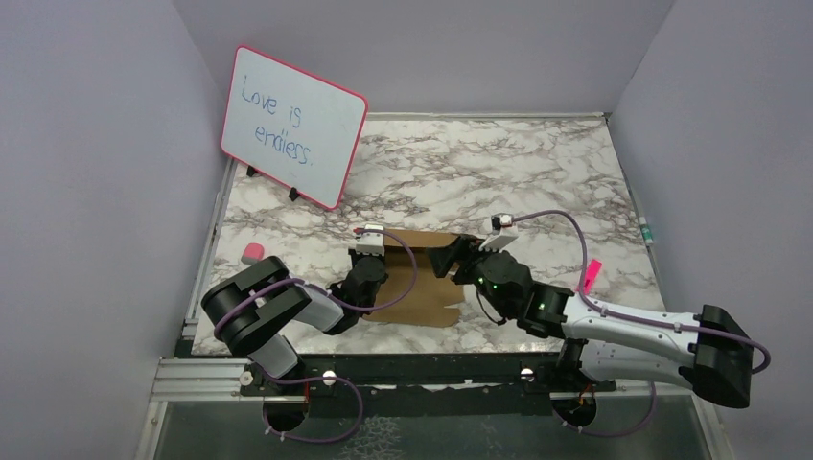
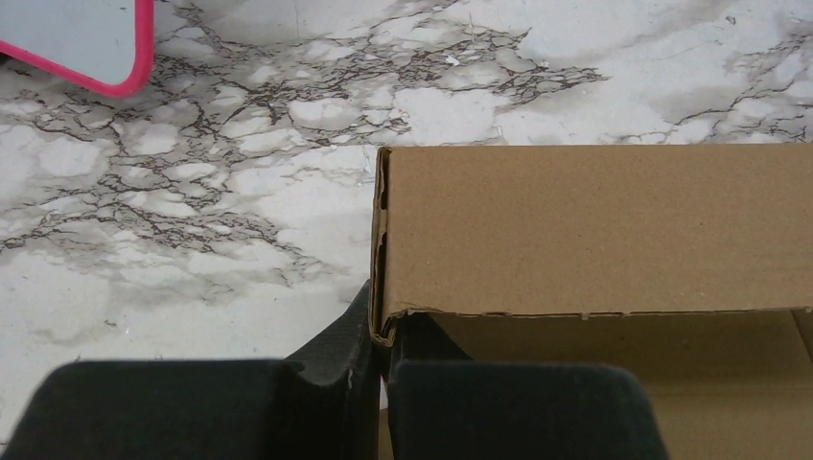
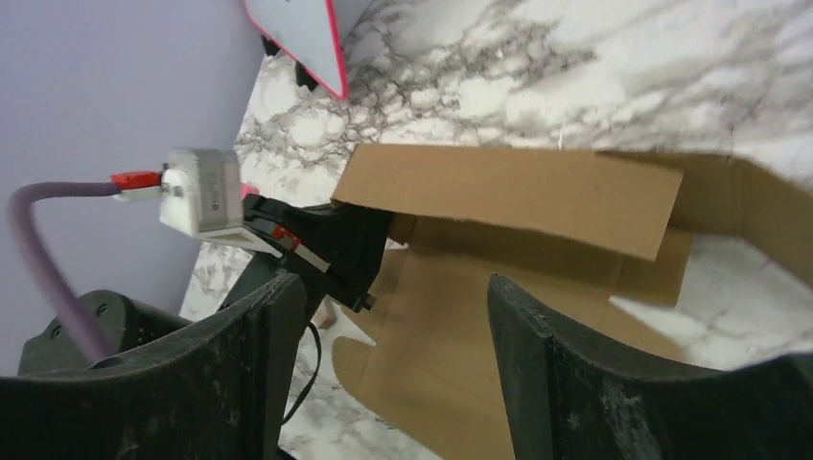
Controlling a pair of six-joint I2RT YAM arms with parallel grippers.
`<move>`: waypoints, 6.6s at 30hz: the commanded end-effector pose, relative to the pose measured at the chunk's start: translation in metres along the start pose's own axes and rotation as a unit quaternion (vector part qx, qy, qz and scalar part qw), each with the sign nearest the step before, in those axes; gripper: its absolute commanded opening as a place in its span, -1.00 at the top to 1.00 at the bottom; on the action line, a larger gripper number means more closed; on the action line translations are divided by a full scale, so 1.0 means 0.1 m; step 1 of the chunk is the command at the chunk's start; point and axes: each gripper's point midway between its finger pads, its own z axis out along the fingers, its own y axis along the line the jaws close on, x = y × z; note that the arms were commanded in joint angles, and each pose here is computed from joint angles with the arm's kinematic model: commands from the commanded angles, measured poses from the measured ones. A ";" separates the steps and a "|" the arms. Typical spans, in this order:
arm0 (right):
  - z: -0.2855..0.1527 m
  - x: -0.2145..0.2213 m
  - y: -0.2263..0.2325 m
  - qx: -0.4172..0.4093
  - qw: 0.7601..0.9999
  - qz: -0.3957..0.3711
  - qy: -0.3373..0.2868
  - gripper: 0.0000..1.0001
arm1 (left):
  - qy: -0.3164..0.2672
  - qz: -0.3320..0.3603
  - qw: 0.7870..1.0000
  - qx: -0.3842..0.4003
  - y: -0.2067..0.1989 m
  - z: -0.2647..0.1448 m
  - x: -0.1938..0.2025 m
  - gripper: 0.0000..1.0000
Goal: Fold the paper box
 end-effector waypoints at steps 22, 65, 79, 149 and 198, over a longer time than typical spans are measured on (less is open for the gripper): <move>0.43 0.11 -0.54 0.025 0.924 0.364 -0.117 -0.21 | 0.007 -0.002 0.999 0.050 -0.21 0.02 0.01 1.00; 0.34 0.15 -0.56 0.062 0.979 0.189 -0.042 -0.22 | -0.003 -0.013 0.999 -0.043 -0.06 -0.01 0.08 0.96; -0.06 -0.16 -0.69 0.133 0.986 -0.089 0.052 -0.59 | 0.014 -0.045 0.999 0.005 -0.06 -0.22 0.05 0.13; 0.94 0.19 -0.61 0.117 0.876 0.463 -0.061 0.34 | 0.068 -0.045 0.996 0.029 0.05 -0.25 0.19 -0.27; 0.73 0.52 -0.67 0.126 0.893 0.432 0.011 0.99 | -0.049 -0.063 0.975 -0.209 0.54 0.13 0.10 0.50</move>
